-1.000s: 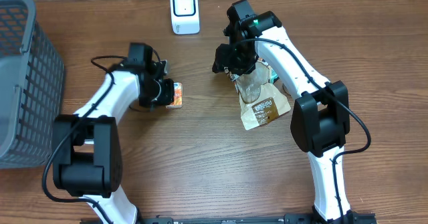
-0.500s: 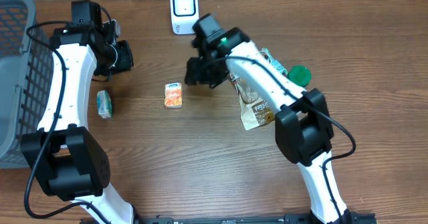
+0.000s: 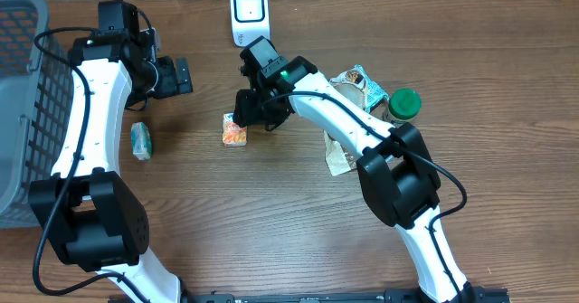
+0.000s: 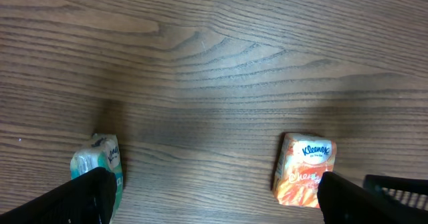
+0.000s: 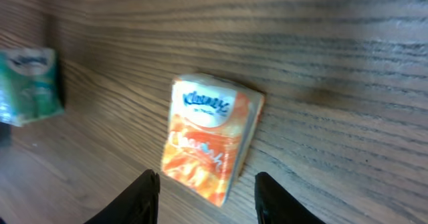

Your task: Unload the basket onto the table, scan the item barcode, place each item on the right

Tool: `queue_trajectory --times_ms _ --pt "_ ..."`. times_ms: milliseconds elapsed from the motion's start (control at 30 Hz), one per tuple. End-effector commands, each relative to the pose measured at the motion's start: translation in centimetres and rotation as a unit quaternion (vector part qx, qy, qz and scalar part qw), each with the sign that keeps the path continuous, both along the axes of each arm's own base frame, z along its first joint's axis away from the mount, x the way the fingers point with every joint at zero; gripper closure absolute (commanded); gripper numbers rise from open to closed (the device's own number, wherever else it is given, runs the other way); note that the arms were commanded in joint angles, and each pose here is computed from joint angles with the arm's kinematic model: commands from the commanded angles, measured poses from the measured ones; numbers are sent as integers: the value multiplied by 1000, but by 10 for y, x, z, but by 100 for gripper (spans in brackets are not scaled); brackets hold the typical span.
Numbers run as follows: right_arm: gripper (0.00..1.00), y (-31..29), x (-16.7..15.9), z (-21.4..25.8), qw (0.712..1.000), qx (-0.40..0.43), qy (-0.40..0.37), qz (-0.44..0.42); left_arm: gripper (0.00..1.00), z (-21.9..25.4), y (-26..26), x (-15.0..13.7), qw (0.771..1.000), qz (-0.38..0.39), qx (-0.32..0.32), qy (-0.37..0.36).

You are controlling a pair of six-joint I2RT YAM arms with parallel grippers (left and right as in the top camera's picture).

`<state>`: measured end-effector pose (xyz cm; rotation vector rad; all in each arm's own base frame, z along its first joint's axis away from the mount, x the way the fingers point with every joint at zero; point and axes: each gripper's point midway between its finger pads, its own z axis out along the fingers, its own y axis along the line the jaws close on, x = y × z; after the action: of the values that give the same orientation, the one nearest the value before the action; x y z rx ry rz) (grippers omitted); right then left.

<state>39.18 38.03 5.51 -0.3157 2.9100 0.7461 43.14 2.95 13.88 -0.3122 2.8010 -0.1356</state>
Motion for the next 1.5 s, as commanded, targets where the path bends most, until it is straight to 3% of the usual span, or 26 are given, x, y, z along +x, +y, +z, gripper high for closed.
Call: queue_trajectory --times_ms 0,300,367,400,433,633,833,900,1033,1100,1467 --pt "61 5 -12 -30 1000 -11 27 9 1 8 0 1 1000 -2 8 -9" --pt "63 7 -18 -51 999 -22 34 0 0 8 0 1 1000 -2 8 -9" --pt "73 6 -18 -53 999 -24 35 0 0 8 0 1 1000 -2 8 -9" --pt "91 7 -18 -53 999 -24 35 0 0 8 0 1 1000 -2 8 -9" --pt "95 7 -18 -52 999 -23 35 0 0 8 0 1 1000 -2 8 -9" --pt "96 3 -15 -20 999 -2 40 17 0 8 0 1 1000 -2 8 -9" --pt "96 0 -24 94 976 183 58 103 0 8 0 1 1000 -2 8 -9" --pt "96 -10 -27 146 948 279 53 141 0 8 0 1 1000 -2 8 -9" --pt "96 -36 -28 207 900 397 66 165 0 8 0 1 1000 -2 8 -9" --pt "96 -54 -36 245 842 493 86 202 0 8 0 1 1000 -2 8 -9" --pt "96 -79 -23 251 842 503 104 164 1 8 0 1 1000 -2 8 -9"
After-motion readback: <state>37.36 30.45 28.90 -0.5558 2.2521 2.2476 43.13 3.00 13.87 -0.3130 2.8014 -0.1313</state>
